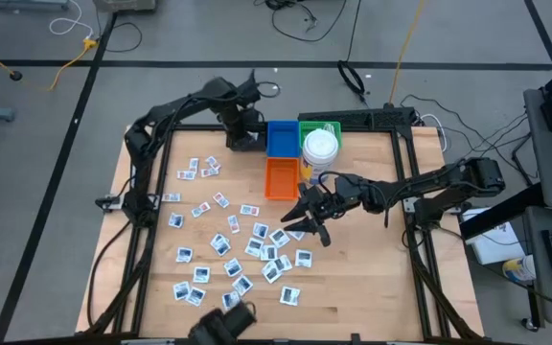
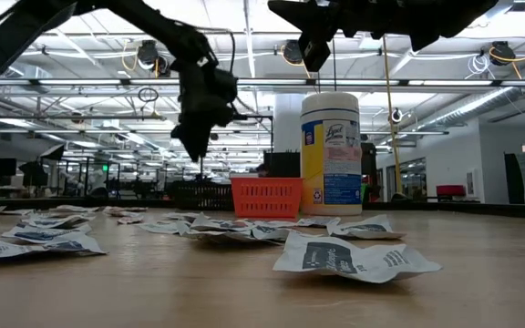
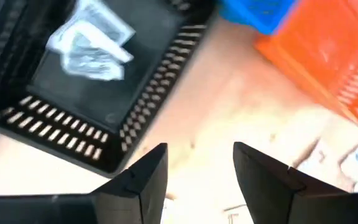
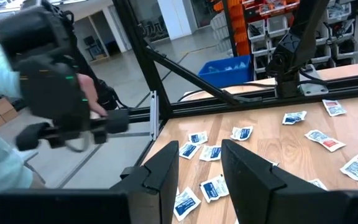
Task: Pick & Place First Aid Supplies
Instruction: Put the gray towelette pack into the black bin
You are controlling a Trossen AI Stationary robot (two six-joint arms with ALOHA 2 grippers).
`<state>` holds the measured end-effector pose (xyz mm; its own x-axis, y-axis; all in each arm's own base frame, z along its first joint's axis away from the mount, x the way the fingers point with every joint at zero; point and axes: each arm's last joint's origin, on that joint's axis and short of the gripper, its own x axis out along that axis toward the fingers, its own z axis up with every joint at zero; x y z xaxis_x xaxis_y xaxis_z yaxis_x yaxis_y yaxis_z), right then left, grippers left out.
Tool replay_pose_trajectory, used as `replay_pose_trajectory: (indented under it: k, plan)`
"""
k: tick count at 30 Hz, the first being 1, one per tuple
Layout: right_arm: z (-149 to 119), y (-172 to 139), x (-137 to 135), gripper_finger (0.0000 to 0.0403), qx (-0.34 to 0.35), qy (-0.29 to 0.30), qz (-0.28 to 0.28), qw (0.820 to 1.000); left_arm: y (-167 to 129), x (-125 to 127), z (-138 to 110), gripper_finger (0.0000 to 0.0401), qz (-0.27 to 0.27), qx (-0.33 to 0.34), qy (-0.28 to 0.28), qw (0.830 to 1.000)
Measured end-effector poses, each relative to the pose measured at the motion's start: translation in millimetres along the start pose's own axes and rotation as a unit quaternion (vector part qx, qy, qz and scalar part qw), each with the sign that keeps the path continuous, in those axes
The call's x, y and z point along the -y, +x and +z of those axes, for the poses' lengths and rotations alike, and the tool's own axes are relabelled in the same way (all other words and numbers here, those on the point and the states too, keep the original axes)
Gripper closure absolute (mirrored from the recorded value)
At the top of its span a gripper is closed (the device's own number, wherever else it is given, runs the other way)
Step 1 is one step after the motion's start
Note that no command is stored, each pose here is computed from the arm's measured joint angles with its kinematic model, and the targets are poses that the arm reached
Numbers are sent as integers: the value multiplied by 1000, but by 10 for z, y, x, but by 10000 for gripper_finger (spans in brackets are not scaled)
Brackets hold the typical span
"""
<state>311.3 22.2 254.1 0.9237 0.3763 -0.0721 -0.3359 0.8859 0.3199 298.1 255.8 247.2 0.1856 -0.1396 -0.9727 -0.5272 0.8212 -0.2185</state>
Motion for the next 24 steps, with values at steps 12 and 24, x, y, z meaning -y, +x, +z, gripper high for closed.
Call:
replay_pose_trajectory:
  k: [12, 24]
  plan:
    - [-2, 2, -7, 289, 0, 2, 1, 1000, 194, 974, -421, 268, -20, -75, 137, 988]
    - [-136, 54, -147, 289, -43, 45, -9, 998, 374, 1548, -1207, 274, -73, -17, 140, 987]
